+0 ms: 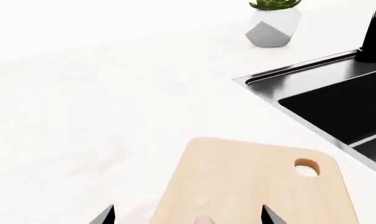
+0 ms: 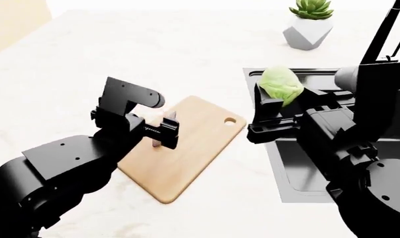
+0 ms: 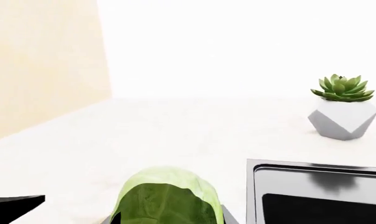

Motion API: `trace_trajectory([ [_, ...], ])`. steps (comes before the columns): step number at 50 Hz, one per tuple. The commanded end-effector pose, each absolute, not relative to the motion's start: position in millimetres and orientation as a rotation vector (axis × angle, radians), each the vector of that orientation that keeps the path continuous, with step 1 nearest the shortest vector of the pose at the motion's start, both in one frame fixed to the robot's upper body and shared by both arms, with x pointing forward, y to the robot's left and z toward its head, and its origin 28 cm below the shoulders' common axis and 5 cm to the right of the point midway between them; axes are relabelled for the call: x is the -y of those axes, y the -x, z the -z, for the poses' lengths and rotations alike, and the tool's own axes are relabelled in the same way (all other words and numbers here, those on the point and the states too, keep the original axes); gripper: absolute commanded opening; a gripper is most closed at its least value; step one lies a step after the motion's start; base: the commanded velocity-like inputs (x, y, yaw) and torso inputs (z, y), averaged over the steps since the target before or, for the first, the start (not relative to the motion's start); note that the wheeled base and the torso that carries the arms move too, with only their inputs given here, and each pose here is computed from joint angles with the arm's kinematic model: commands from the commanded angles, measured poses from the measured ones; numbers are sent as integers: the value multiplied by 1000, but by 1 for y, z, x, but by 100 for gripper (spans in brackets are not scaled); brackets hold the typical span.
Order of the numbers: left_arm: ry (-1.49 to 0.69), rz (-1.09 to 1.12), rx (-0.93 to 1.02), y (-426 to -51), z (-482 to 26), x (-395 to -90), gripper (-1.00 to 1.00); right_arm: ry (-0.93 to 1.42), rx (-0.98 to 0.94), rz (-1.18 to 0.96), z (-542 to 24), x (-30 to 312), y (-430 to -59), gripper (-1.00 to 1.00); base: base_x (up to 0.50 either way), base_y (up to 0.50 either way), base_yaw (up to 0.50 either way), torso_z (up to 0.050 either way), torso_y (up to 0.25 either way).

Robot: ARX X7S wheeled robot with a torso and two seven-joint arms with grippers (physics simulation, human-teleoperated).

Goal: Pick the vegetables from the sink and place them on the cutting board.

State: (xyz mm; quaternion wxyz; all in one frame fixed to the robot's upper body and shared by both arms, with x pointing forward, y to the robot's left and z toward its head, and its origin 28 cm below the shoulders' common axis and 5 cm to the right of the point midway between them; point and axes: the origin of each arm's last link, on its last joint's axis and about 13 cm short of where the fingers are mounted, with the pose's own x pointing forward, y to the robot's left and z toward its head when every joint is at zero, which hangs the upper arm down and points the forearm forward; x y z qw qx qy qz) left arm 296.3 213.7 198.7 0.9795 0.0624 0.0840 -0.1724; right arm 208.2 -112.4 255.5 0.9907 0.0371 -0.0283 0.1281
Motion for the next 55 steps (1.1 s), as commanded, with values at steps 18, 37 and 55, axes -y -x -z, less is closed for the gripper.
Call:
trace_trajectory([
  [18,93,65,241,-271,-245,-239,100,-90,-259,-385,-258,71,-299,-100,0,0,0,0,0],
  [37,92,73,240,-268,-242,-237,100,-30,-438,-396,-219,46,-329,-100,0,0,0,0,0],
  [55,89,78,239,-268,-241,-236,100,9,-521,-389,-196,44,-329,-100,0,0,0,0,0],
])
